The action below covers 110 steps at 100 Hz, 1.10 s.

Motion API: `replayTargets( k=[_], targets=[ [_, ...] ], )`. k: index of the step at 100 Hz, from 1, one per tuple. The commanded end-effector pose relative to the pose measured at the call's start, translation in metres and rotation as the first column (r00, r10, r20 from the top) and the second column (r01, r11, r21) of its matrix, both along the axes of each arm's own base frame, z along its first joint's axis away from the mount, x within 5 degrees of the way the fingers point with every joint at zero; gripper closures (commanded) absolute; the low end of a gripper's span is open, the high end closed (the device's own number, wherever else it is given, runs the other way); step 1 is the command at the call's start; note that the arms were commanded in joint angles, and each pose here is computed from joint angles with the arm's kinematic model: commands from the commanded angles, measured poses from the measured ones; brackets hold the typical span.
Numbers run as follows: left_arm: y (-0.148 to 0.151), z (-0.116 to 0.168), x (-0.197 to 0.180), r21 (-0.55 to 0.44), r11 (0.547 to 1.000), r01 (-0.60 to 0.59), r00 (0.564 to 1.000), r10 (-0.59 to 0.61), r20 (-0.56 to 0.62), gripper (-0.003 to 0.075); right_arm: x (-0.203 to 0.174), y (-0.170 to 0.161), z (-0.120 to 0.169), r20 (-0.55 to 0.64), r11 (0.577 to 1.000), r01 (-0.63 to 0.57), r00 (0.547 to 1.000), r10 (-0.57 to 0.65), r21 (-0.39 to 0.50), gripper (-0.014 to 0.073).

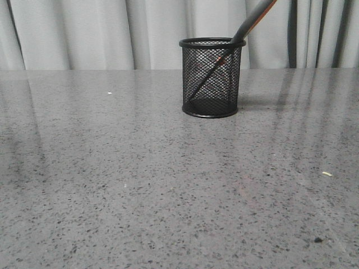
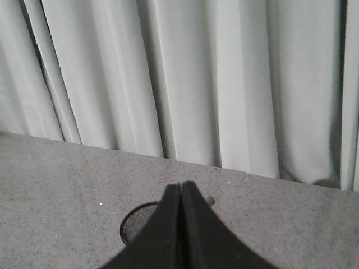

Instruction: Put scissors into bucket

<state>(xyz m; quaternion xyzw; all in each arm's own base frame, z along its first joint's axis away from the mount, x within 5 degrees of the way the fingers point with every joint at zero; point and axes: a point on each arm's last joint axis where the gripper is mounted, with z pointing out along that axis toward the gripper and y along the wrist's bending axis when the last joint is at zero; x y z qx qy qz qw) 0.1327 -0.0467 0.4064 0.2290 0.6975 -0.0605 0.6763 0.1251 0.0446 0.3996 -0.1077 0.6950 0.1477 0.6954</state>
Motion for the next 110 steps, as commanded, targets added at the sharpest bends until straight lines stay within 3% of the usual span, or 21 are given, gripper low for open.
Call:
replayTargets(
  k=[1,25,41,110],
  targets=[
    [0.014,-0.013,-0.022,-0.119,0.989,-0.085,0.988,0.1,0.122,0.074,-0.016,-0.011,-0.012,0.119,0.997,0.055,0.991,-0.06,0.05,0.0651],
    [0.03,-0.093,-0.078,-0.239,0.965,-0.108,0.971,0.153,0.181,0.074,-0.049,-0.022,-0.081,0.113,0.996,0.067,0.991,-0.073,0.05,0.0651],
    [0.036,-0.123,-0.094,-0.315,0.943,-0.109,0.954,0.188,0.233,0.074,-0.06,-0.025,-0.095,0.129,0.996,0.065,0.989,-0.073,0.065,0.0651],
    [0.036,-0.133,-0.097,-0.324,0.941,-0.098,0.956,0.179,0.233,0.074,-0.061,-0.025,-0.095,0.132,0.996,0.064,0.989,-0.072,0.066,0.0651]
  ],
)
